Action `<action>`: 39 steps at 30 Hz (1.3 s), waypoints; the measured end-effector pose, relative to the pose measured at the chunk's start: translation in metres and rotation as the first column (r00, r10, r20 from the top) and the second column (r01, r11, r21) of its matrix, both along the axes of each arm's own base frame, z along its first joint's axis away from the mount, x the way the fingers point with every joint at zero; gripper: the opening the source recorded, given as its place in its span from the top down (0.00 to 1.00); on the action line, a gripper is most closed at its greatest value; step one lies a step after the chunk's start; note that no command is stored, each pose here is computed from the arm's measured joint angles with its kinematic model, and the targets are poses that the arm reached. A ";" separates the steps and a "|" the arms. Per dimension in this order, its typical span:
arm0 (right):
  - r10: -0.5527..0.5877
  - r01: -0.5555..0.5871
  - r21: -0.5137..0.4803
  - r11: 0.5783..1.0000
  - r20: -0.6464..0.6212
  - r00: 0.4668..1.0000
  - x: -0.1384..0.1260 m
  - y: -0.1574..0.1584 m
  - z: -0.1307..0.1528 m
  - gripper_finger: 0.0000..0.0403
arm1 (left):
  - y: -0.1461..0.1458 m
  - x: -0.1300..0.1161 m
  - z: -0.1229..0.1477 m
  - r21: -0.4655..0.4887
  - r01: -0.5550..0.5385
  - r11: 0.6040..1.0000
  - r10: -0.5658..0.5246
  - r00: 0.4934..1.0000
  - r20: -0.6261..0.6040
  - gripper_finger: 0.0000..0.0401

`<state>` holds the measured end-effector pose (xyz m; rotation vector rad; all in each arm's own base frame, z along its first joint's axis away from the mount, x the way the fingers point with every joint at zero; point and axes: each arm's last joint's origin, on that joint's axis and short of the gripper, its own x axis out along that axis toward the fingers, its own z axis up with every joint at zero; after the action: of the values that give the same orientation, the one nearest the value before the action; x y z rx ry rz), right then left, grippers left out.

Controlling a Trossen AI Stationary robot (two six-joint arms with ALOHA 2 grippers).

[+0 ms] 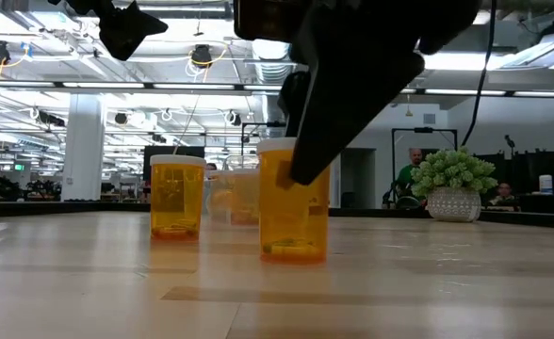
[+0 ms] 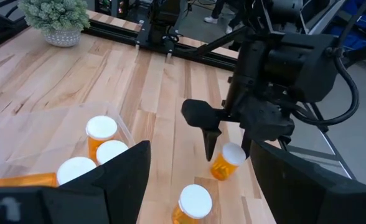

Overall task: Pick and place pill bottles into a basket
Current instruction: Put the bottom orange medicine bottle into the transparent bin

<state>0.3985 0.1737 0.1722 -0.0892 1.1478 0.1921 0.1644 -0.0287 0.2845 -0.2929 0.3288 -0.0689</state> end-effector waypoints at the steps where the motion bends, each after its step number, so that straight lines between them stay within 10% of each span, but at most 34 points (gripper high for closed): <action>1: -0.003 0.003 0.001 1.000 0.000 1.000 0.000 -0.001 0.000 0.24 | 0.000 0.000 0.000 0.000 0.000 1.000 0.000 1.000 0.000 0.34; 39: -0.128 0.128 0.033 0.991 0.002 0.992 0.018 -0.036 0.011 0.32 | 0.000 -0.001 -0.002 0.003 0.000 1.000 0.000 1.000 -0.023 0.34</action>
<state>0.4160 0.1374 0.1831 0.0131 1.1420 0.0970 0.1637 -0.0286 0.2824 -0.2904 0.3513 -0.0652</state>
